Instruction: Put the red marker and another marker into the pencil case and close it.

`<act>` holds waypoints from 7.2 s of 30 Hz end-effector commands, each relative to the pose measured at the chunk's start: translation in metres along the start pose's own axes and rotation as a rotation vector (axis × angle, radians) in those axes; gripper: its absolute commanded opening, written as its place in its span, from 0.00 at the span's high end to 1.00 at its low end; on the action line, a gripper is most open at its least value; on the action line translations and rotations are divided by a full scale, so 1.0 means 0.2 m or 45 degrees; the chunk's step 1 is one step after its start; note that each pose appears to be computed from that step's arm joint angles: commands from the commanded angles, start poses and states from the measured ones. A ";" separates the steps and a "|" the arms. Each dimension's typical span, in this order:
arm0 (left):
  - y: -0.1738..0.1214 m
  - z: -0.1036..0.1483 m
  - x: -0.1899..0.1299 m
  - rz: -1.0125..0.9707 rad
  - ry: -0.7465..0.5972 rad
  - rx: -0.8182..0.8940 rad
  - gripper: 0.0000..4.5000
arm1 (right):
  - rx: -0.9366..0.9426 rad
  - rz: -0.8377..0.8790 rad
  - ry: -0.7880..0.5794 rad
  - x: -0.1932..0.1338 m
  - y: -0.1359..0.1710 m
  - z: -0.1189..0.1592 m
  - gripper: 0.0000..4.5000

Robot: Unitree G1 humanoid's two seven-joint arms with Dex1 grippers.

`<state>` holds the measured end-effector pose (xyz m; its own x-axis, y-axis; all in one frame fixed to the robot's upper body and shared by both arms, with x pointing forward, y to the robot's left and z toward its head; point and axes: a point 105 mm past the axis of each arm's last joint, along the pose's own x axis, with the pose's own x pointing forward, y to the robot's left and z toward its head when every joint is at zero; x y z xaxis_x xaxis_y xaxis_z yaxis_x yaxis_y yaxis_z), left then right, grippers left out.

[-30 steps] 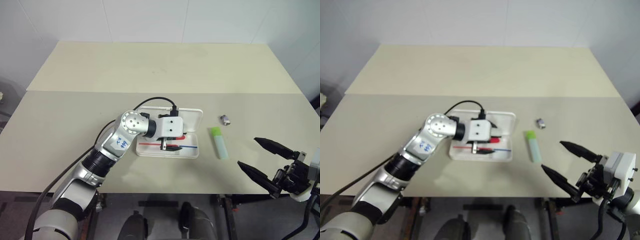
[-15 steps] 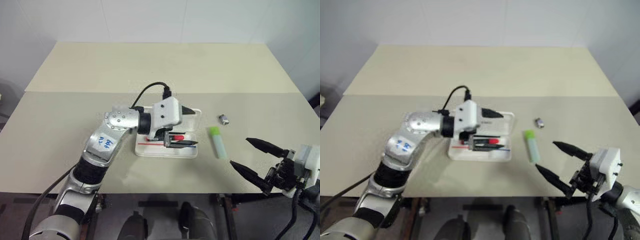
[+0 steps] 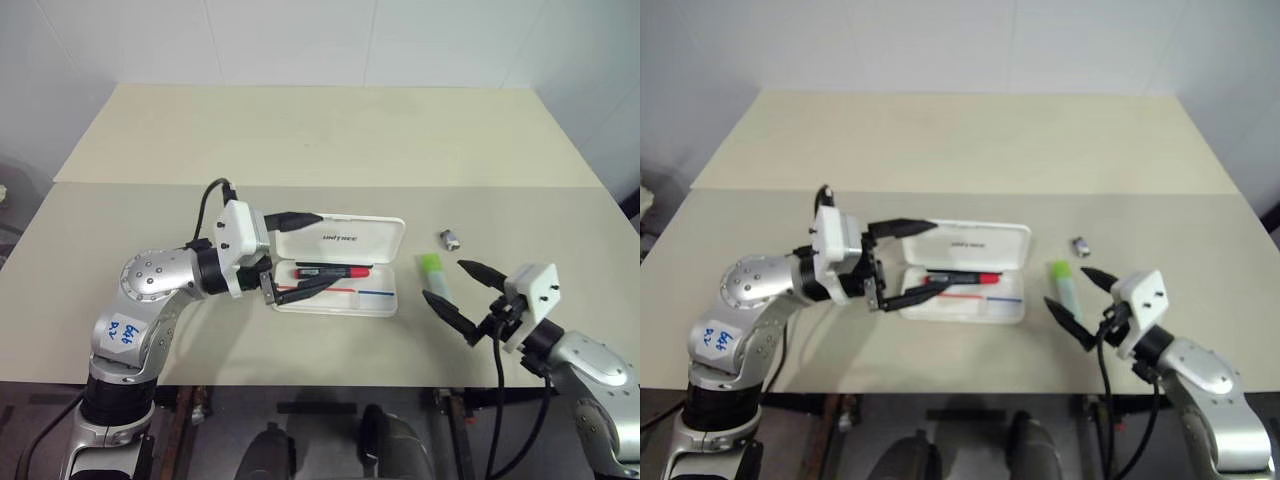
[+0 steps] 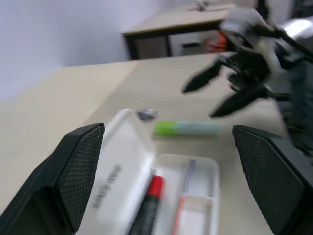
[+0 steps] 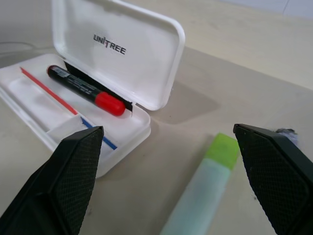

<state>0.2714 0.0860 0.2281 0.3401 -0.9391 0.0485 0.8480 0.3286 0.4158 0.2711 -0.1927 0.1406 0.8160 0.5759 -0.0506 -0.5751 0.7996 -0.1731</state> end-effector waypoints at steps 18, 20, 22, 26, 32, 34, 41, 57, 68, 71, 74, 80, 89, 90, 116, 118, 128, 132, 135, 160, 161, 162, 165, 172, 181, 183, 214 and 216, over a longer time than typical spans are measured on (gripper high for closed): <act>-0.10 0.03 -0.45 0.034 0.003 -0.011 0.01 | 0.111 -0.205 0.217 0.11 -0.14 -0.17 0.00; -0.08 0.02 -0.49 0.043 0.033 -0.009 0.01 | 0.141 -0.226 0.254 0.10 -0.14 -0.20 0.00; -0.06 0.01 -0.55 0.052 0.046 -0.016 0.01 | 0.161 -0.243 0.294 0.10 -0.14 -0.22 0.00; -0.05 0.00 -0.62 0.056 0.036 -0.037 0.01 | 0.194 -0.267 0.346 0.10 -0.14 -0.25 0.00; -0.04 -0.05 -0.71 0.038 0.000 -0.100 0.01 | 0.228 -0.279 0.452 0.12 -0.13 -0.30 0.00; -0.01 -0.05 -0.74 0.069 -0.018 -0.093 0.01 | 0.247 -0.294 0.518 0.12 -0.13 -0.33 0.00; 0.02 -0.01 -0.75 0.063 -0.063 -0.063 0.00 | 0.255 -0.332 0.623 0.11 -0.12 -0.38 0.27; 0.05 0.01 -0.77 0.068 -0.087 -0.061 0.00 | 0.107 -0.343 0.291 0.19 -0.22 -0.09 0.75; 0.09 0.00 -0.74 0.049 -0.107 -0.050 0.00 | -0.053 -0.261 -0.076 0.20 -0.23 0.30 0.75; 0.09 -0.01 -0.74 0.043 -0.112 -0.048 0.00 | -0.075 -0.152 -0.173 0.20 -0.16 0.41 0.75; 0.10 -0.01 -0.73 0.035 -0.120 -0.053 0.00 | -0.090 0.016 -0.250 0.21 -0.06 0.51 0.75; 0.07 -0.03 -0.73 0.024 -0.128 -0.074 0.00 | -0.186 0.491 -0.077 0.24 0.18 0.50 0.75; -0.01 -0.06 -0.79 0.027 -0.091 -0.104 0.00 | -0.328 0.930 0.111 0.29 0.40 0.44 0.75; -0.02 -0.07 -0.80 0.026 -0.073 -0.101 0.00 | -0.338 0.960 0.134 0.31 0.43 0.43 0.75; -0.11 -0.05 -0.80 0.097 -0.045 -0.081 0.00 | -0.659 1.217 0.195 0.61 0.76 0.27 0.75; -0.11 -0.04 -0.80 0.099 -0.046 -0.080 0.00 | -0.661 1.224 0.176 0.62 0.77 0.29 0.75; -0.12 -0.03 -0.80 0.105 -0.062 -0.084 0.00 | -0.644 1.180 0.149 0.71 0.81 0.30 0.75; -0.12 -0.02 -0.81 0.111 -0.056 -0.081 0.00 | -0.640 1.147 0.159 0.74 0.80 0.29 0.75; -0.11 -0.02 -0.81 0.115 -0.055 -0.078 0.00 | -0.640 1.130 0.170 0.75 0.79 0.27 0.75; -0.07 -0.01 -0.77 0.115 -0.079 -0.055 0.00 | -0.564 1.256 0.206 0.50 0.75 0.31 0.01; -0.06 -0.01 -0.77 0.117 -0.079 -0.055 0.00 | -0.558 1.253 0.209 0.49 0.74 0.32 0.01; -0.06 -0.01 -0.77 0.120 -0.080 -0.052 0.00 | -0.549 1.239 0.219 0.48 0.72 0.32 0.01; -0.02 0.00 -0.80 0.139 -0.064 -0.025 0.00 | -0.505 1.183 0.233 0.45 0.64 0.35 0.01; 0.03 0.03 -0.76 0.077 -0.079 0.034 0.00 | -0.426 1.038 0.261 0.36 0.48 0.40 0.01; 0.03 0.11 -0.52 -0.098 -0.206 0.099 0.00 | -0.370 0.626 0.418 0.24 0.19 0.33 0.01; 0.04 0.12 -0.46 -0.123 -0.225 0.120 0.00 | -0.372 0.533 0.461 0.21 0.12 0.29 0.01; 0.29 0.42 -0.52 -0.008 -0.215 0.000 0.00 | -0.103 -0.380 0.367 0.58 -0.41 -0.08 0.01; 0.27 0.43 -0.55 -0.015 -0.236 -0.011 0.00 | -0.100 -0.380 0.374 0.58 -0.42 -0.10 0.01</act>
<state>0.2581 0.1959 0.3137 0.2763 -0.9410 0.1954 0.8660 0.3319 0.3739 0.4136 -0.1878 0.1351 0.9280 0.2787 -0.2473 -0.3440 0.8959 -0.2811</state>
